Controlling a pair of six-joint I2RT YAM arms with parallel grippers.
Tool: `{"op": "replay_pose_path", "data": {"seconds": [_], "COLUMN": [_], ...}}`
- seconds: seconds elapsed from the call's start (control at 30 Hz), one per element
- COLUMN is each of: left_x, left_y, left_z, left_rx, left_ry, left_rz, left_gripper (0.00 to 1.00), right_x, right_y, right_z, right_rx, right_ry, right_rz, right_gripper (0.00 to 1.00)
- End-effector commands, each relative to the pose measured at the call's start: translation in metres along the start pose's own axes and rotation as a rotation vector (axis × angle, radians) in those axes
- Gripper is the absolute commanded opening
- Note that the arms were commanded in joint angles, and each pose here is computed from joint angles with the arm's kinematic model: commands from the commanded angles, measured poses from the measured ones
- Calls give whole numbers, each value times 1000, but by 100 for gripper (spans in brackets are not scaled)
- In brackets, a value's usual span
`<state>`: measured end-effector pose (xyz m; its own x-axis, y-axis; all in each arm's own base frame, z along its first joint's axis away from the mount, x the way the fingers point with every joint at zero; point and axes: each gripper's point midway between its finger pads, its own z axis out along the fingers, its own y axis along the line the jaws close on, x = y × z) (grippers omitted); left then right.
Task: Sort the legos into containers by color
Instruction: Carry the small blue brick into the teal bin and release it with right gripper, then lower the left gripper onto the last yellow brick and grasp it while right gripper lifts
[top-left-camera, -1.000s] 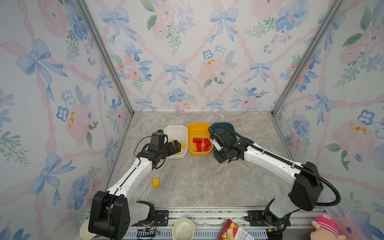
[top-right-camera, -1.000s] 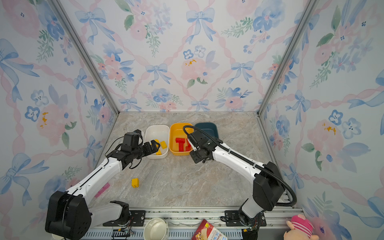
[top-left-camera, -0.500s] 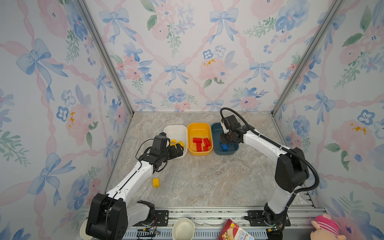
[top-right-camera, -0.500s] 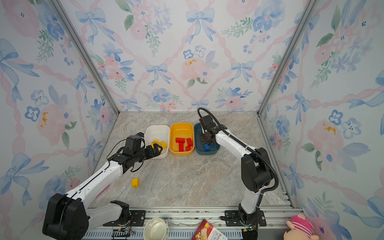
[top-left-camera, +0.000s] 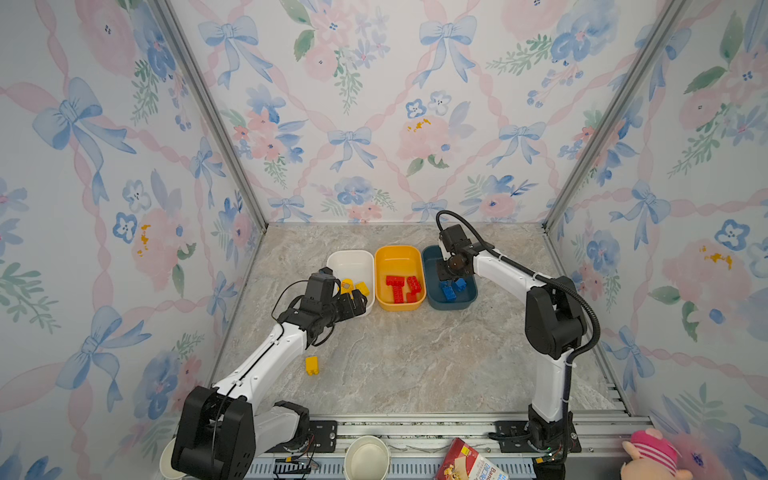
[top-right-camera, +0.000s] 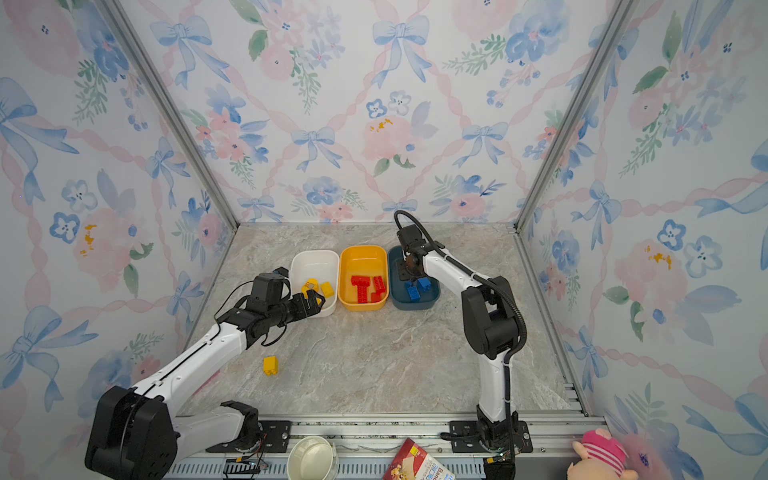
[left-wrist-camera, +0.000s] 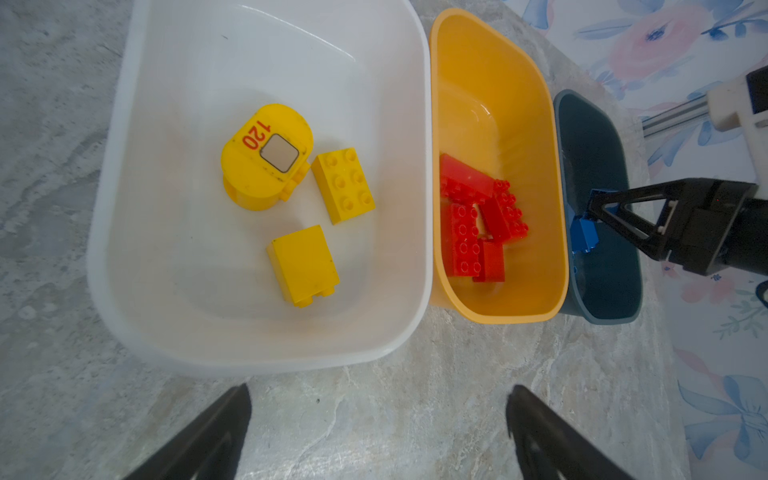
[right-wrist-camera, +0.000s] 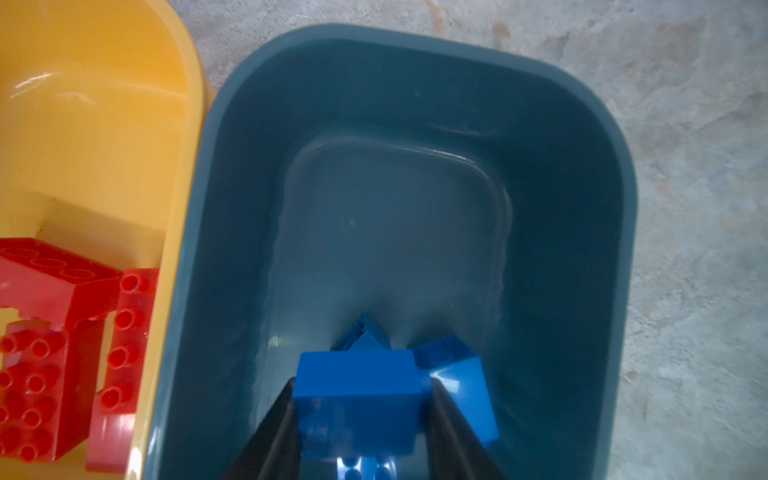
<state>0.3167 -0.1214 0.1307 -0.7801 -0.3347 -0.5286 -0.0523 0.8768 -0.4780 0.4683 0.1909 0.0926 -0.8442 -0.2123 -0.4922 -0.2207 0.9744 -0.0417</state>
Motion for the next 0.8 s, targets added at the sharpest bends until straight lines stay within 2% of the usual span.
{"op": "replay_pose_path", "data": {"seconds": [0.0,0.27,0.5,0.77], "left_x": [0,3,6,16], "left_y": [-1,3,9,29], "left_z": [-1,1,-1,-7], "left_rx": [2,-11,-28,-110], "left_ry": [-9,-5,-14,-17], "left_rz": [-8,-10,-15,-33], "left_gripper": [98,98,98,98], "right_x": [-13,-19,-20,-21], "right_y": [-7,-10,-9,-6], "right_z": [5,19,20,-13], "right_rx": [10,11,-3,-39], "right_ry": [-21,-5,-6,-51], "right_rz": [25,27,30,46], "right_gripper": [31,36,59,70]}}
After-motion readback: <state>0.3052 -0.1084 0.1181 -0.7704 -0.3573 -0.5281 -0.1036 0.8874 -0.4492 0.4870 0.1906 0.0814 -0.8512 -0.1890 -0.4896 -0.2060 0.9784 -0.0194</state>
